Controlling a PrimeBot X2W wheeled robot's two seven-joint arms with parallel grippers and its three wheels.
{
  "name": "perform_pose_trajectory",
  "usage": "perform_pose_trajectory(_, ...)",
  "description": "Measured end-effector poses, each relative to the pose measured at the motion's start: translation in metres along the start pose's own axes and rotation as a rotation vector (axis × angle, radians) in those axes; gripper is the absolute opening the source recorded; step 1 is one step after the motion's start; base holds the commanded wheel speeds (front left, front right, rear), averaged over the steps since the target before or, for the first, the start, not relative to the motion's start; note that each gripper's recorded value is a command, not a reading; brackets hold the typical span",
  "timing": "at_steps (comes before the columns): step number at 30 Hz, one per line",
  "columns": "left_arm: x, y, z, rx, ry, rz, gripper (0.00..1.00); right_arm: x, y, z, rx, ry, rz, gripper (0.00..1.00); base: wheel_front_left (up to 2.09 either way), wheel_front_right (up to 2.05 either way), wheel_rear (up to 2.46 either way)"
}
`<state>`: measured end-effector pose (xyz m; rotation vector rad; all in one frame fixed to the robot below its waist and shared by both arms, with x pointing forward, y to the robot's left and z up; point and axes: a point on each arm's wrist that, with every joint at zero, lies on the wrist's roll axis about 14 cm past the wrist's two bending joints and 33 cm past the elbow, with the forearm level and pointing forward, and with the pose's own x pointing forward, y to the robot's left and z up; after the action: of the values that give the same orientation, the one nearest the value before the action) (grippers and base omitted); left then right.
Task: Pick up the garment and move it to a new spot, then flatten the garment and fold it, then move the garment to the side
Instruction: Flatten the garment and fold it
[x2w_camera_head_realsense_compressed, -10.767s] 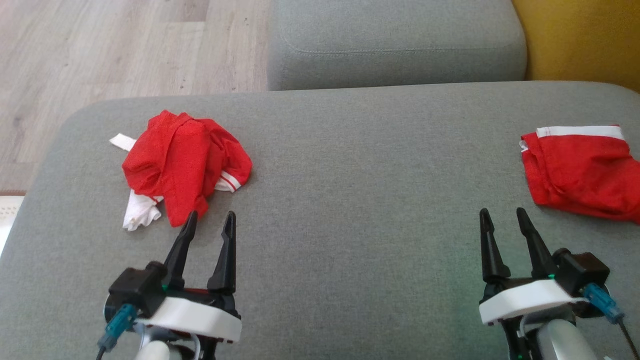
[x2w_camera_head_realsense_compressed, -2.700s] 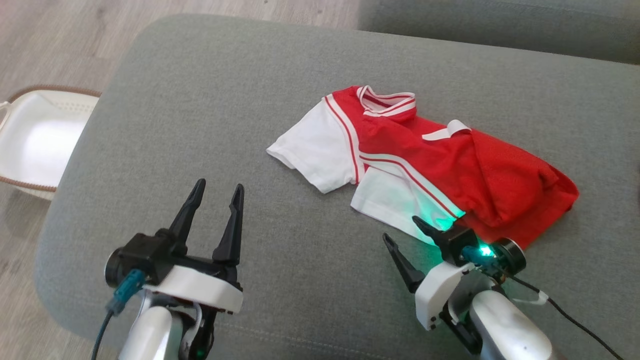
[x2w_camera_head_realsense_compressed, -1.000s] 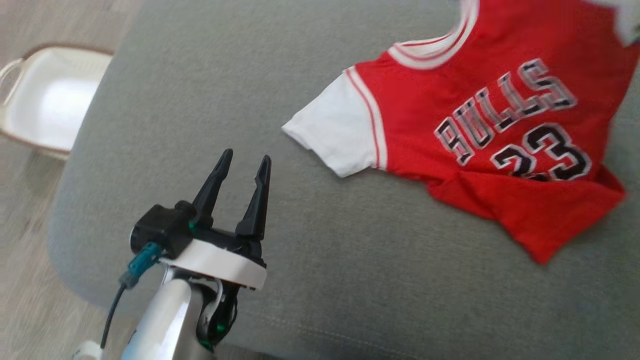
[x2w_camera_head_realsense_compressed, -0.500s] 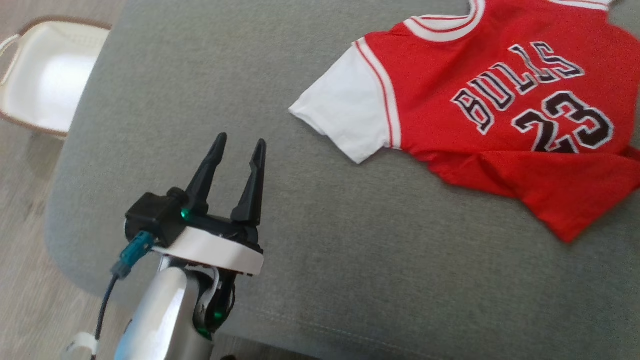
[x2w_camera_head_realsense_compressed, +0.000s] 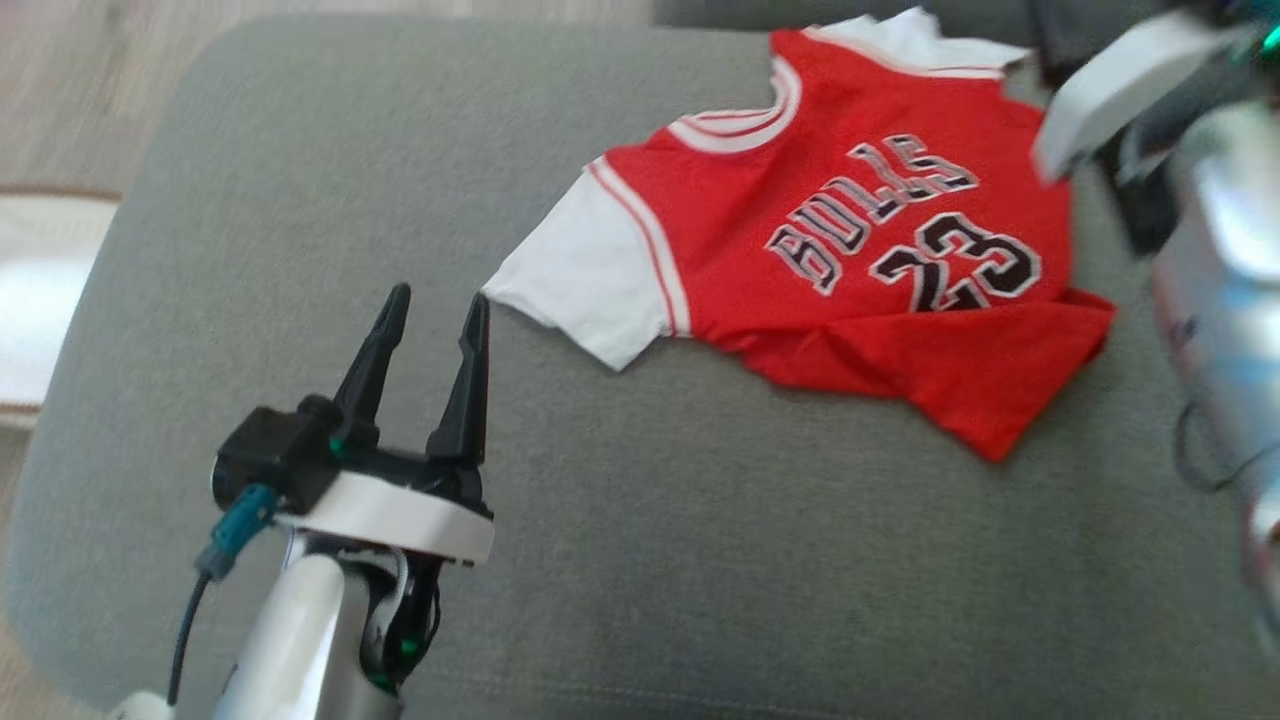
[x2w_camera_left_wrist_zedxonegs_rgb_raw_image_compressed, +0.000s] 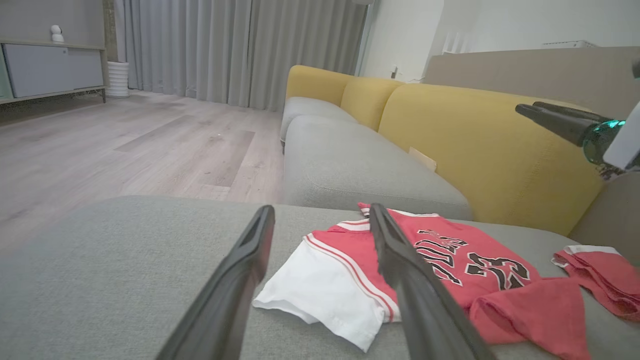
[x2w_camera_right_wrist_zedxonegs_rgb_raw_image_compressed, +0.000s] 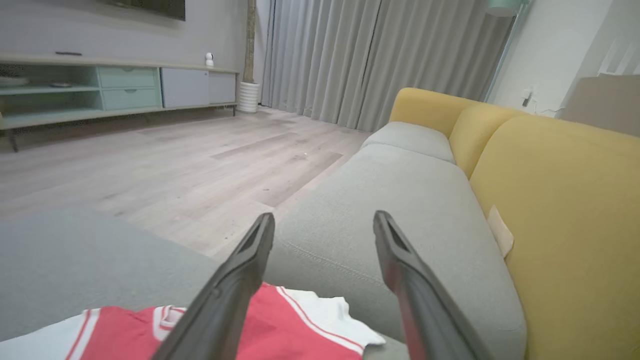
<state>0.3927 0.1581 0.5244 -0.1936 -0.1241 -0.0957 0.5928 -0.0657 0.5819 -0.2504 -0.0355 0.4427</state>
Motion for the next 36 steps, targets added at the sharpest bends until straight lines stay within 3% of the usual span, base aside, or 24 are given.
perform_pose_trajectory(7,-0.009,-0.016,0.011,-0.007,-0.031,-0.039,1.0,-0.056,0.035,-0.016,0.134,-0.027,0.011,1.0,0.0,0.0,0.0)
perform_pose_trajectory(21,-0.032,-0.039,0.007,-0.021,-0.02,-0.089,1.0,-0.169,0.091,-0.074,0.283,0.006,-0.058,1.0,0.0,0.0,0.0)
perform_pose_trajectory(30,-0.043,-0.039,-0.001,-0.028,0.007,-0.082,1.0,-0.207,0.093,-0.081,0.388,-0.005,-0.121,1.0,0.0,0.0,0.0)
perform_pose_trajectory(36,-0.044,-0.038,-0.001,-0.026,0.005,-0.073,1.0,-0.207,0.094,-0.07,0.378,-0.031,-0.113,1.0,0.0,0.0,0.0)
